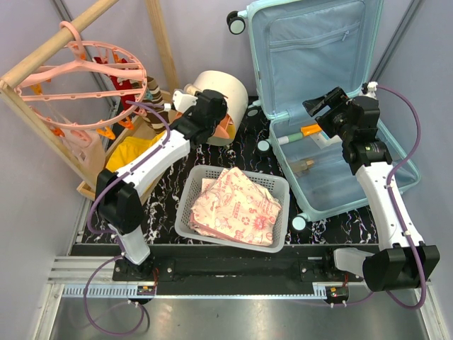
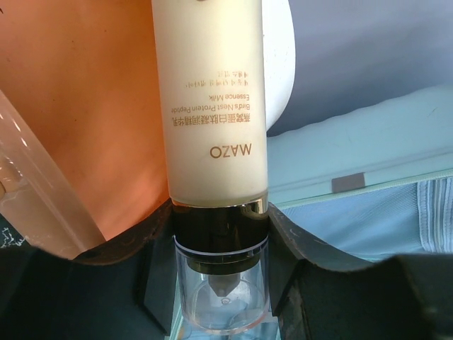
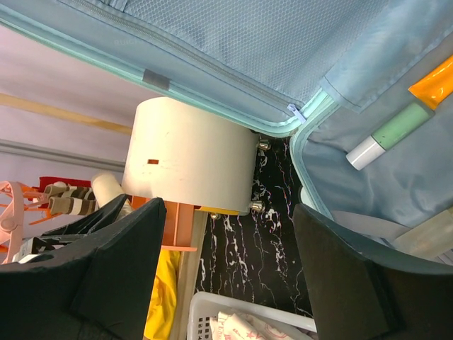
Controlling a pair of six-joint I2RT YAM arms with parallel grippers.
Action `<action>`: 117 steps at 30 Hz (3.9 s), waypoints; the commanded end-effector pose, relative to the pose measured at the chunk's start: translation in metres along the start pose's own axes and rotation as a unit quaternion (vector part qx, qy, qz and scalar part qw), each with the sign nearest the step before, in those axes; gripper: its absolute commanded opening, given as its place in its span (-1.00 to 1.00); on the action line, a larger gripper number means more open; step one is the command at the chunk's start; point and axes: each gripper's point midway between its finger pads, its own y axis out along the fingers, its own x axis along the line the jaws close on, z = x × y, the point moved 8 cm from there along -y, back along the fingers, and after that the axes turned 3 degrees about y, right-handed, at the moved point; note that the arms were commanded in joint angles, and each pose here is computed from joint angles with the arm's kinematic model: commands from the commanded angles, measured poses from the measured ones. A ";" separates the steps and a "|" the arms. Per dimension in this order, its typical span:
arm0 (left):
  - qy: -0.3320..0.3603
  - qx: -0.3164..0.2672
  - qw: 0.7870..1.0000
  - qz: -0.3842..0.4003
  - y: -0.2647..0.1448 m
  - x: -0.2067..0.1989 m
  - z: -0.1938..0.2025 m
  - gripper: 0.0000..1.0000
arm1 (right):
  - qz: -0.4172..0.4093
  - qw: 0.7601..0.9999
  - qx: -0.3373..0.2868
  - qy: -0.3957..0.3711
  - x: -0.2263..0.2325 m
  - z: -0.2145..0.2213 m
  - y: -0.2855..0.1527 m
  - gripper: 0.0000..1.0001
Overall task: Open, take out, and arrange the luggage
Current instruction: Place the personal item in the drawer, then adjust the personal item in the drawer.
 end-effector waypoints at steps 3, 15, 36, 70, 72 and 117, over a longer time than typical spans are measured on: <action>-0.057 -0.026 0.997 0.048 -0.016 -0.025 -0.025 -0.50 | -0.027 1.000 -0.007 0.001 0.009 -0.004 -0.001 0.64; -0.058 -0.025 0.996 0.057 -0.013 -0.032 -0.029 0.29 | -0.026 1.000 0.001 0.003 0.006 -0.002 0.001 0.64; 0.004 -0.044 0.991 0.123 -0.022 -0.069 -0.037 0.34 | -0.020 1.000 0.005 0.004 0.003 0.001 0.003 0.64; 0.090 -0.006 0.982 0.164 -0.074 -0.054 -0.029 0.42 | -0.011 1.000 0.021 -0.001 -0.005 0.006 0.012 0.62; 0.111 -0.007 0.977 0.184 -0.078 -0.063 -0.031 0.42 | -0.019 1.000 0.023 -0.008 -0.002 0.005 0.012 0.56; 0.432 0.123 0.886 0.114 -0.056 0.096 -0.062 0.22 | -0.102 0.924 0.339 -0.146 0.097 0.185 0.141 -0.59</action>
